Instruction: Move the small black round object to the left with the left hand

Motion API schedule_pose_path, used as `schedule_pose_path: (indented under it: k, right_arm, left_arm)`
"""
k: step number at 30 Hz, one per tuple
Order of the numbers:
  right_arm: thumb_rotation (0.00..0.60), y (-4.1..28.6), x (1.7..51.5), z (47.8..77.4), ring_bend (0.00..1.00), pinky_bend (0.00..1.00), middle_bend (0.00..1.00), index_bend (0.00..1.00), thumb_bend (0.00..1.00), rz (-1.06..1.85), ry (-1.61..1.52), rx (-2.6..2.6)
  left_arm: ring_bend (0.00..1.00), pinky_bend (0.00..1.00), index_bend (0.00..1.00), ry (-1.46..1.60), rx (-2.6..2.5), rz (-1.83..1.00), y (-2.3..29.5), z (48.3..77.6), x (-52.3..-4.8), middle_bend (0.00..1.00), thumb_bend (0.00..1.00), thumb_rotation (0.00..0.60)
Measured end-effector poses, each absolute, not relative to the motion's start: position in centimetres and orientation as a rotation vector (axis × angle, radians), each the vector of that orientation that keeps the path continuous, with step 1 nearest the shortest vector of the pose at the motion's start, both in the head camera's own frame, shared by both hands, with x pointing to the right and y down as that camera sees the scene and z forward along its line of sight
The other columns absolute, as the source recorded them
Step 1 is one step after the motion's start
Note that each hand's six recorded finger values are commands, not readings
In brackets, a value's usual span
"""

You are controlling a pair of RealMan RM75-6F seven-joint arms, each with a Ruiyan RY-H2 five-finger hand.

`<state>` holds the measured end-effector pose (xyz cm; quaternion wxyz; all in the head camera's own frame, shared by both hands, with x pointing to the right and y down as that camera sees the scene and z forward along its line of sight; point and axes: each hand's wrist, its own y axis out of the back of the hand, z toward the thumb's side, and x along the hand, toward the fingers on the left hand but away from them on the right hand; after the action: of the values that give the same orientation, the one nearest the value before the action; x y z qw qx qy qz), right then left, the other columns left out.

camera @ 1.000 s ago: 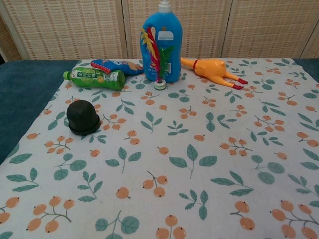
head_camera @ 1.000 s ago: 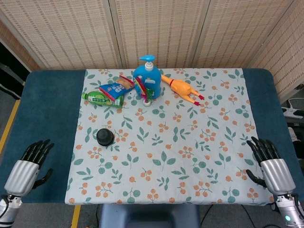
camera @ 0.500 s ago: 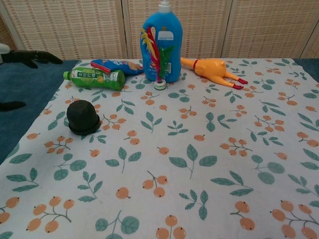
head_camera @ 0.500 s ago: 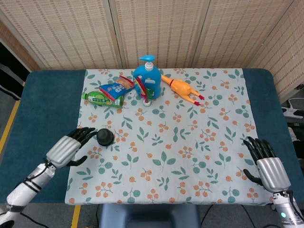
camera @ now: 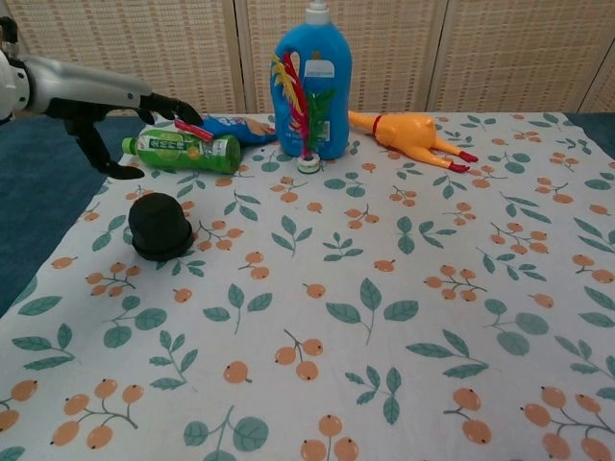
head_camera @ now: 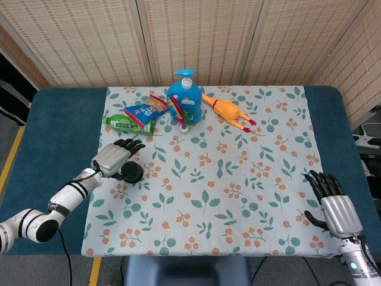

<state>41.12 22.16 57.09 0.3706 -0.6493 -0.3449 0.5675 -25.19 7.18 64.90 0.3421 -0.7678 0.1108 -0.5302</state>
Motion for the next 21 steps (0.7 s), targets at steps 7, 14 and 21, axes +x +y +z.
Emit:
schedule_pose_path:
  k: [7, 14, 21]
  right_arm:
    - [0.600, 21.8, 41.3, 57.5, 0.00, 0.00, 0.00, 0.00, 0.18, 1.473, -0.889, -1.674]
    - [0.600, 21.9, 41.3, 57.4, 0.00, 0.00, 0.00, 0.00, 0.18, 1.468, -0.887, -1.694]
    - [0.600, 22.0, 41.2, 57.3, 0.00, 0.00, 0.00, 0.00, 0.18, 1.463, -0.884, -1.705]
  left_arm:
    - [0.00, 0.13, 0.00, 0.153, -2.036, -1.514, 7.5, 67.5, -24.4, 0.00, 0.36, 0.600]
    - [0.00, 0.13, 0.00, 0.012, -1.974, -1.684, 8.5, 69.9, -24.6, 0.00, 0.36, 0.600]
    - [0.00, 0.13, 0.00, -0.047, -1.909, -1.724, 9.1, 71.0, -24.0, 0.00, 0.36, 0.600]
